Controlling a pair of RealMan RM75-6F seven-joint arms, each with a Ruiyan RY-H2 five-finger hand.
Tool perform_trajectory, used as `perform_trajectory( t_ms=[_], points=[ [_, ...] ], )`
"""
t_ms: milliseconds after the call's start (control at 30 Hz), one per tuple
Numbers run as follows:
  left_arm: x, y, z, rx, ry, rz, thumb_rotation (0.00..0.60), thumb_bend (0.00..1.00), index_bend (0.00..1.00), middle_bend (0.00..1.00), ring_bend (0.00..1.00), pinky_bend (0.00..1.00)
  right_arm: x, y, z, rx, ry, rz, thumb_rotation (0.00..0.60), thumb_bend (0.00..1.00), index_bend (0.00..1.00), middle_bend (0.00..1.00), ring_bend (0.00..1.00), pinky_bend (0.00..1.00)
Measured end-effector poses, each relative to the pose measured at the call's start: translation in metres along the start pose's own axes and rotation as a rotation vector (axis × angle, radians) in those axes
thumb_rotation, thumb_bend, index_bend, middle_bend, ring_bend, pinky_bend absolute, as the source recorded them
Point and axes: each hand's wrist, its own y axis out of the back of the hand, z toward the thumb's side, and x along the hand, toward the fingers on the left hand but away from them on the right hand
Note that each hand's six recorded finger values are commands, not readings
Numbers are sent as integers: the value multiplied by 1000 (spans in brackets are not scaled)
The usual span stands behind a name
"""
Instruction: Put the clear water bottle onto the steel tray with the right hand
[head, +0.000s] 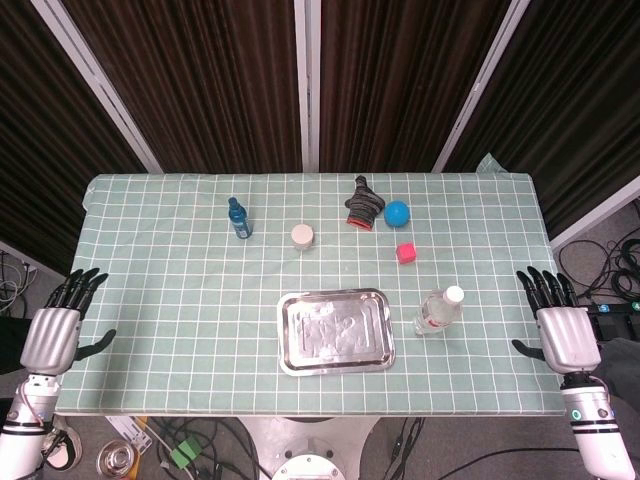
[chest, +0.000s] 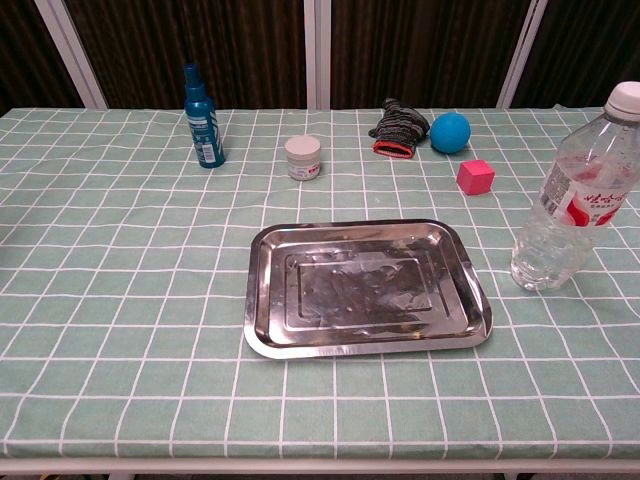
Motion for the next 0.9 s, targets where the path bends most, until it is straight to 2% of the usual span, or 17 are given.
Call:
perform_trajectory(
  t_ms=[333, 467, 567, 900],
  points=[
    [-3, -1, 4, 2, -5, -5, 600, 239, 163, 180, 87, 190, 2, 1, -3, -29, -3, 15, 600, 0, 0, 43, 0, 0],
    [-1, 2, 2, 1, 2, -5, 600, 239, 162, 180, 87, 190, 2, -1, -4, -100, -7, 36, 600, 0, 0, 48, 0, 0],
    [0, 1, 1, -2, 3, -6, 600, 239, 163, 180, 87, 190, 0, -4, -2, -223, -2, 77, 600, 0, 0, 54, 0, 0],
    [-2, -8, -6, -4, 13, -29, 600, 239, 162, 180, 87, 190, -16, -23, -4, -868, 12, 252, 600, 0, 0, 63, 0, 0]
  ],
)
